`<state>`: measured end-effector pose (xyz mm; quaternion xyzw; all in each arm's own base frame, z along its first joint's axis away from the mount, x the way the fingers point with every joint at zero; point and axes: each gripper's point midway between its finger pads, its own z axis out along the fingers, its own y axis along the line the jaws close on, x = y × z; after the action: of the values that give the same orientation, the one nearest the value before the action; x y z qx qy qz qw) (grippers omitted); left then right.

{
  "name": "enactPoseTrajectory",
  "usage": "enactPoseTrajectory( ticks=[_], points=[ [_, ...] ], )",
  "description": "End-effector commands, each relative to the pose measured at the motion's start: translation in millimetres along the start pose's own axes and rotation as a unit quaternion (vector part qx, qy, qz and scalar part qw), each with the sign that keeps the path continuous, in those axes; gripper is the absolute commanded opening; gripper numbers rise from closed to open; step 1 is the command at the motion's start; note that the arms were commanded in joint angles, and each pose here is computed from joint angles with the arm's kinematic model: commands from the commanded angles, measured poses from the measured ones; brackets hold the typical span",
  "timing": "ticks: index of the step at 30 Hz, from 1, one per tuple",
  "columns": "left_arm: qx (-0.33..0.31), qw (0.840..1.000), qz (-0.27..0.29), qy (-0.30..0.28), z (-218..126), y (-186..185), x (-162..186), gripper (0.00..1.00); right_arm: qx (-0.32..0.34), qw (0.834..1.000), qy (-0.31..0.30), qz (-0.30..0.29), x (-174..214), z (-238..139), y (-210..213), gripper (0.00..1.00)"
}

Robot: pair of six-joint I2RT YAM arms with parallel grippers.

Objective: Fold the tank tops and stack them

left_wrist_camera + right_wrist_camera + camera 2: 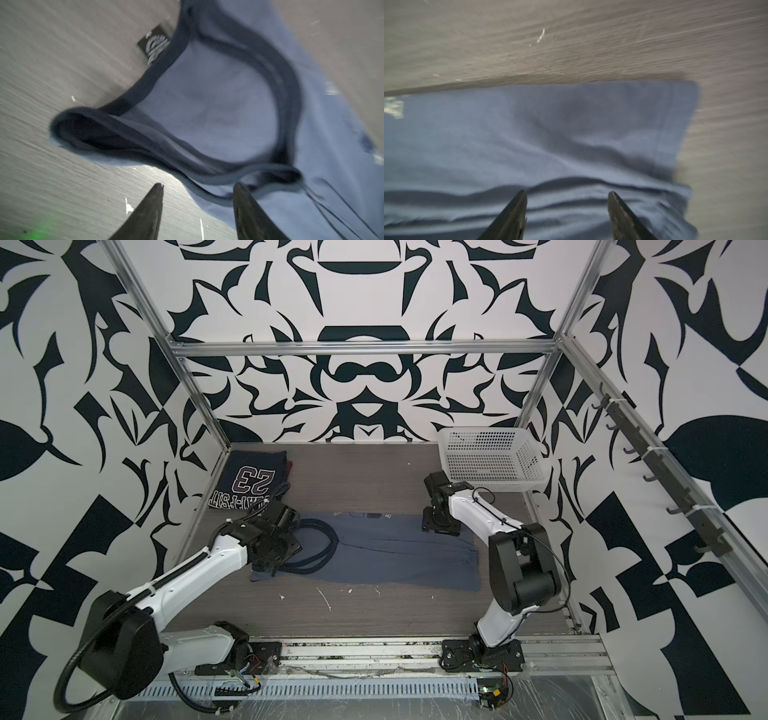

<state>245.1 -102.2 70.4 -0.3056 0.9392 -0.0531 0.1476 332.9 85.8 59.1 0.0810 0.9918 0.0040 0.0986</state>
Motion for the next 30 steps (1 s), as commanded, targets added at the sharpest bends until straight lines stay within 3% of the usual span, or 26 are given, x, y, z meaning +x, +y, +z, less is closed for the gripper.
enactPoseTrajectory(
  ticks=[1, 14, 19, 30],
  points=[
    [-0.013, 1.000, -0.003, 0.017, 21, -3, 5, 0.54, 0.000, 1.000, 0.010, -0.015, -4, 3, 8, 0.65],
    [-0.063, 0.992, 0.093, 0.061, 85, -48, -4, 0.47, 0.051, 0.994, 0.097, 0.028, 71, 34, -24, 0.64],
    [-0.046, 0.985, 0.149, 0.070, 104, -94, -20, 0.46, 0.039, 0.992, 0.114, 0.039, 104, 30, -25, 0.64],
    [0.003, 0.961, 0.278, 0.004, 125, -221, -103, 0.48, -0.011, 0.989, 0.138, 0.054, 182, 35, 20, 0.65]
  ],
)
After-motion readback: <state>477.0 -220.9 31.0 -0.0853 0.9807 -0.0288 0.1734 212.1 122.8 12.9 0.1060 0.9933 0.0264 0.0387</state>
